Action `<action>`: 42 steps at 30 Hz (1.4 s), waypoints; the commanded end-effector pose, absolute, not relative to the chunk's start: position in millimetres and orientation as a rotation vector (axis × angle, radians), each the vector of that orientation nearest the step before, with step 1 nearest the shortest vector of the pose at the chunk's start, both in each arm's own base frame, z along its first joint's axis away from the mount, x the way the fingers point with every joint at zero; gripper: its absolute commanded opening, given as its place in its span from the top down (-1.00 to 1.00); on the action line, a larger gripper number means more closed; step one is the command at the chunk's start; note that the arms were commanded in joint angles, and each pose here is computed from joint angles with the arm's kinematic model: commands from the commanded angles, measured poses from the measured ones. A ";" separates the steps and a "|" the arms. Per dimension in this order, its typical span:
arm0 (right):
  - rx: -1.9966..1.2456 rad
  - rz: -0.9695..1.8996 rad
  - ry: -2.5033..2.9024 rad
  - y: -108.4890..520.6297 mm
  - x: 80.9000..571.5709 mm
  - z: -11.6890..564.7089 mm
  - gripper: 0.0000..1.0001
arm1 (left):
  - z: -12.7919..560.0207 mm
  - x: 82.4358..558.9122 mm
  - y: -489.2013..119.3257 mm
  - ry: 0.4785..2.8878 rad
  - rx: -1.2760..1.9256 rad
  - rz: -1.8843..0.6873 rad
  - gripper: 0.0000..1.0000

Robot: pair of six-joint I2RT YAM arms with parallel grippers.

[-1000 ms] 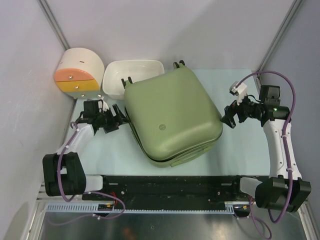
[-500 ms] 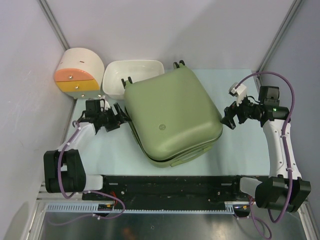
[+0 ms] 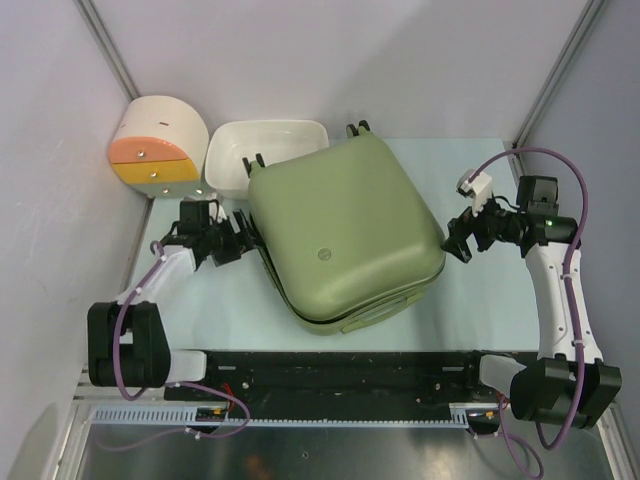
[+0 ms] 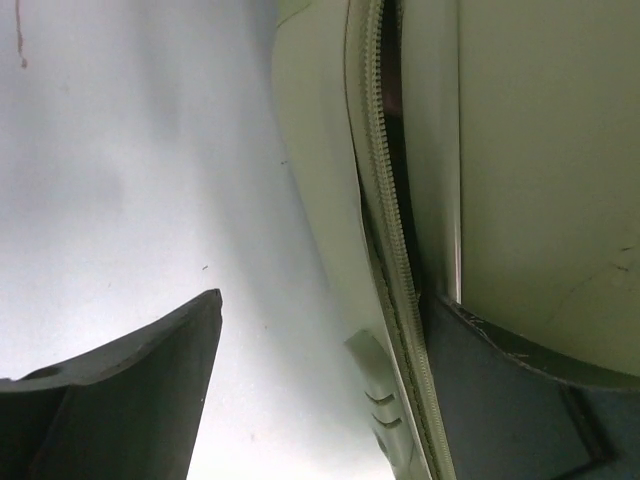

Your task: Open, take out, and arrange the luggage

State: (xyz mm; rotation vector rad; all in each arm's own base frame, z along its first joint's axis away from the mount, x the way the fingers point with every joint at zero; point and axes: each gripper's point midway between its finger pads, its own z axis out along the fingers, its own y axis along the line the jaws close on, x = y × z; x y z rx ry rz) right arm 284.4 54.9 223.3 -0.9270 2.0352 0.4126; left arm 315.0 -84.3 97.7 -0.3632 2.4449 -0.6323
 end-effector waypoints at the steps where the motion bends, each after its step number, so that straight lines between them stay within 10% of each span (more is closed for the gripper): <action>1: -0.939 0.367 2.006 52.9 281.4 232.0 -0.89 | 68.4 308.4 -65.7 2.520 -0.413 -0.473 -0.65; 6: -0.928 0.388 2.010 53.2 281.9 230.2 -0.89 | 33.1 291.1 -52.0 2.616 -0.439 -0.355 -0.47; 11: -0.915 0.434 2.007 57.5 284.6 226.6 -0.89 | 28.4 309.4 -103.3 2.585 -0.355 -0.714 -0.91; 42: -1.114 0.337 1.292 124.8 204.9 390.0 -0.99 | 271.1 312.3 -229.0 2.125 0.079 -1.160 -0.99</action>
